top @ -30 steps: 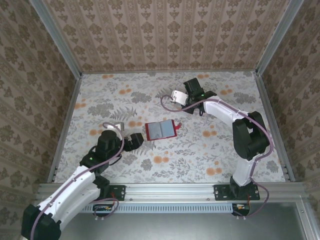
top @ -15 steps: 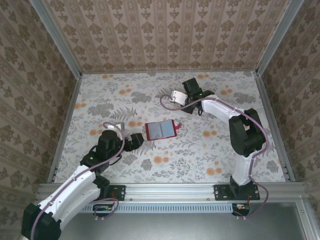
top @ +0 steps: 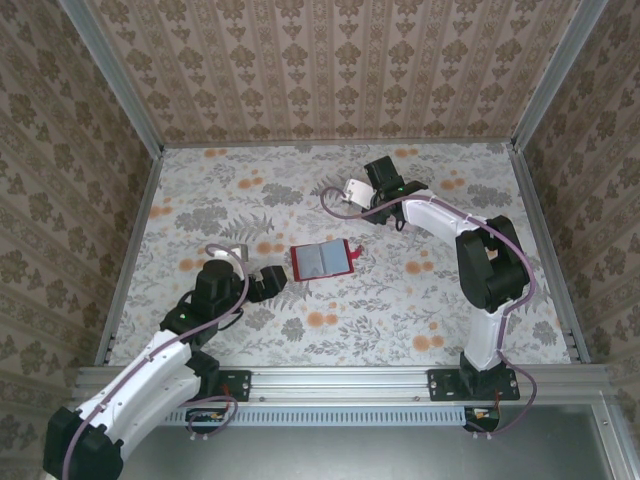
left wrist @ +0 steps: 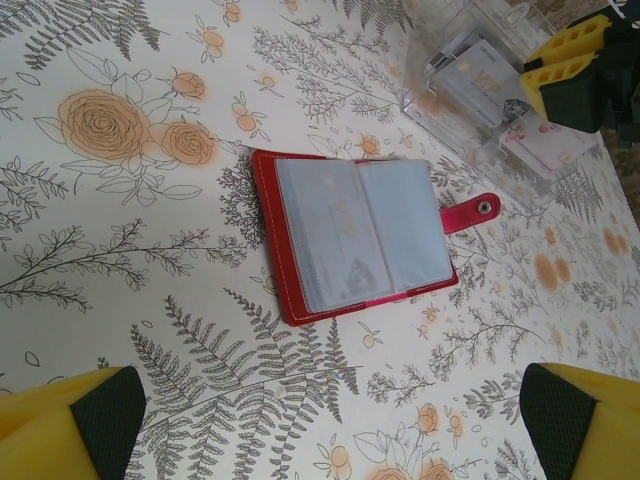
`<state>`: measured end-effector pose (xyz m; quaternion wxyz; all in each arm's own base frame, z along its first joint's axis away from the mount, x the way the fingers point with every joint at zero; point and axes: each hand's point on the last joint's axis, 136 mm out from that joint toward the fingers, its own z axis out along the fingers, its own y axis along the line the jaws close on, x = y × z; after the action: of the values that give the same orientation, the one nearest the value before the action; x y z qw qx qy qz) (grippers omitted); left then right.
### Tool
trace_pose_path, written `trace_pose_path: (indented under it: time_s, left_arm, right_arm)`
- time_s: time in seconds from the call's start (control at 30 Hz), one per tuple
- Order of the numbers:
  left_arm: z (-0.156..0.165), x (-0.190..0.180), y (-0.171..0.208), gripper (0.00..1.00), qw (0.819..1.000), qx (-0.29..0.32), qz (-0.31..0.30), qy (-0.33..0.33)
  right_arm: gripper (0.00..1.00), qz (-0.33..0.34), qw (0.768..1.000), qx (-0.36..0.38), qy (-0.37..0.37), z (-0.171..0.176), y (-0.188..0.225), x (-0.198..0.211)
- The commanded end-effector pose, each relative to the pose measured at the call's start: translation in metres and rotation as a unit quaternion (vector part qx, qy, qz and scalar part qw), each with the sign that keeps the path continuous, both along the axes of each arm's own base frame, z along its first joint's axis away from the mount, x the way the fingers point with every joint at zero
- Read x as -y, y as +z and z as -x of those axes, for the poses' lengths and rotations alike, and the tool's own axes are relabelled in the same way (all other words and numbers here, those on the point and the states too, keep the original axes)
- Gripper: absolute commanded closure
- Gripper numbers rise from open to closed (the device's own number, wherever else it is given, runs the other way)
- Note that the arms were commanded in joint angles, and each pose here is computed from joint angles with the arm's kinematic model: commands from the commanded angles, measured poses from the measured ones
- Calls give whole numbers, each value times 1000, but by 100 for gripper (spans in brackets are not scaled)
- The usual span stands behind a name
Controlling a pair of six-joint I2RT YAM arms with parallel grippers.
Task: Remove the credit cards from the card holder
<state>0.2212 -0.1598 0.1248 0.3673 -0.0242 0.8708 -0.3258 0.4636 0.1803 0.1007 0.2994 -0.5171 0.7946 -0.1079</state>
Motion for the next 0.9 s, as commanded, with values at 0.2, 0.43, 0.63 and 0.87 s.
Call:
trace_pose_path:
  time_s: [0.2,0.43,0.63,0.87]
  left_arm:
    - [-1,-1,4,0,1000,6,0,1]
    - [-1,-1,5,0,1000,6,0,0]
    - [-1,-1,5,0,1000,4,0,-1]
    - [-1,0,5,0,1000,3,1,-2]
  right_arm:
    - [78,-11,998,24,-51,-16,10,13]
    - [78,-7,998,23,-64,-18,5,18]
    - [78,-5,996,27,-84,-26,5,24]
    - [78,-29,995,34,-88,-24,14,20]
